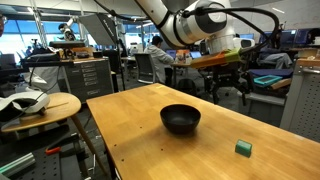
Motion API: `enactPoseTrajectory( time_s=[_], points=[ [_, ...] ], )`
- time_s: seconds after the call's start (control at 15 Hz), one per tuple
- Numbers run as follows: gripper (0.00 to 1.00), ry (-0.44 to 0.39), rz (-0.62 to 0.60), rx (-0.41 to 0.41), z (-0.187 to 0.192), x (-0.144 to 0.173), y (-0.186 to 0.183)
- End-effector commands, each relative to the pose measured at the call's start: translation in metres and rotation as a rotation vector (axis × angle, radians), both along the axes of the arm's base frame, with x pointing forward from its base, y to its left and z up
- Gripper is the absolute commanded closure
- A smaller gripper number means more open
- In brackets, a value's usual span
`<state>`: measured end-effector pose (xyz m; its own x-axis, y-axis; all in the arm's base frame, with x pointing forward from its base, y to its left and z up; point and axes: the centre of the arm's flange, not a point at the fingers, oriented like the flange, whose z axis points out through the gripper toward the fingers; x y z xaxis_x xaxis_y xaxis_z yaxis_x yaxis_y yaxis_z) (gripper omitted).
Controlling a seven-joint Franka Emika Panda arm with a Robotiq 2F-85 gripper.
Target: Put the green block inside the black bowl
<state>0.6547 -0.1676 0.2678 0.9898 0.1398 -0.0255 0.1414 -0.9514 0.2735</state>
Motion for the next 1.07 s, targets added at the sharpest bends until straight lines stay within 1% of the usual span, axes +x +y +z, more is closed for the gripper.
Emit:
enactPoseTrajectory(
  time_s=[0.0, 0.33, 0.8, 1.0],
  points=[
    [0.0, 0.002, 0.002, 0.02, -0.02, 0.022, -0.02],
    [0.0, 0.012, -0.029, 0.042, -0.049, 0.028, -0.04],
    [0.0, 0.0, -0.072, 0.083, -0.074, 0.036, -0.069],
    [0.0, 0.0, -0.075, 0.082, -0.083, 0.038, -0.079]
  ],
)
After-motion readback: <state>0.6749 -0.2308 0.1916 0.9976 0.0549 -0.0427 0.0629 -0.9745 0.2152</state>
